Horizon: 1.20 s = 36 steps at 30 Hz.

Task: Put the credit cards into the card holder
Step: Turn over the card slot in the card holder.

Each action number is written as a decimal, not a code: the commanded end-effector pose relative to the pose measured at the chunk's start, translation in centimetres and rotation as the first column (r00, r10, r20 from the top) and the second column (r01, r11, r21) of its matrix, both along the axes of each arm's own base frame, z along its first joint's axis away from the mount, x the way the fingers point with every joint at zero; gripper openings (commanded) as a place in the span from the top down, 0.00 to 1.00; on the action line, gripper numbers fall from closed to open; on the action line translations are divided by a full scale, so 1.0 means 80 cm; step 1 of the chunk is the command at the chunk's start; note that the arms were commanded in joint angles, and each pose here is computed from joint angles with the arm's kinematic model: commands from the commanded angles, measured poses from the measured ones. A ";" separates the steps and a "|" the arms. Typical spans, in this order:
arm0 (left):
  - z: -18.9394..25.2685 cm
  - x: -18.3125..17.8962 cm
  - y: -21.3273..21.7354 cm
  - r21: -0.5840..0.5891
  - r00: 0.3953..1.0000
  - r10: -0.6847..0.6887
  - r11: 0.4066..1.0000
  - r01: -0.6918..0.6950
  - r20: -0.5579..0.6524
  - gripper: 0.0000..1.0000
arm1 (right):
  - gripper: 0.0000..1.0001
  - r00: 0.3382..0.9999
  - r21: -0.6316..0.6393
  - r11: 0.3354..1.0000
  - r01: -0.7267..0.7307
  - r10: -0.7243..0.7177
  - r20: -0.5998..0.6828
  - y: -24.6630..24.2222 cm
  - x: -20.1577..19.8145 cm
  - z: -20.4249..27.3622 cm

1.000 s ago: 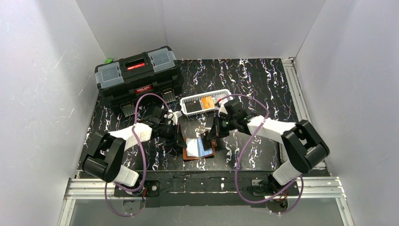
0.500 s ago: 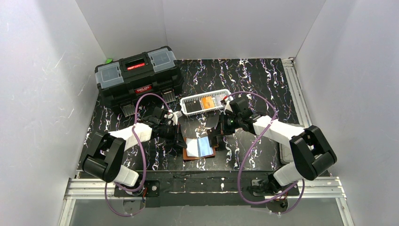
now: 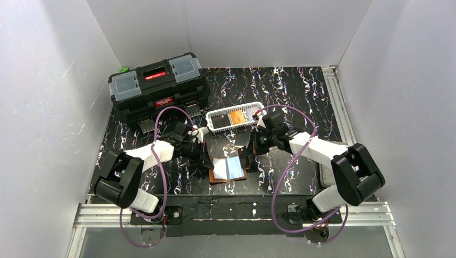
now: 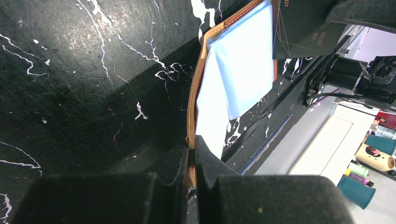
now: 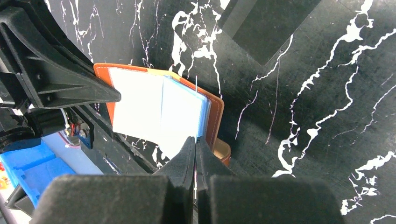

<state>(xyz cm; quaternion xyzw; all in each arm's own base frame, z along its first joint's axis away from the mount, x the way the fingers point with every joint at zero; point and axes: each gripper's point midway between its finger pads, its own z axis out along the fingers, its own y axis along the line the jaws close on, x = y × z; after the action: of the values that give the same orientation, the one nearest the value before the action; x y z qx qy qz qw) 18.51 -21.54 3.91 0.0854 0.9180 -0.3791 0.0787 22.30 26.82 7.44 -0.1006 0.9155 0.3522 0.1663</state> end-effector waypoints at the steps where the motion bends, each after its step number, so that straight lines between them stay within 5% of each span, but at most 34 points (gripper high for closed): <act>1: 0.003 -0.005 0.000 0.001 1.000 -0.016 1.000 0.016 0.003 1.00 | 0.99 0.999 -0.018 1.000 -0.020 0.020 0.027 -0.008 -0.004 0.005; 36: 0.010 -0.008 -0.006 -0.020 0.999 -0.038 0.999 0.038 0.017 1.00 | 0.99 0.982 0.231 0.971 -0.052 0.092 -0.163 0.044 -0.024 0.014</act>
<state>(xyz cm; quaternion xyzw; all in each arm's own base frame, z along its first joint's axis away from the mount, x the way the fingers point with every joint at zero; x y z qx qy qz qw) 18.16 -21.85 3.97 0.0925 0.9167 -0.3814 0.0756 20.14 29.11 7.75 -0.0806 0.8929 0.4335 0.0917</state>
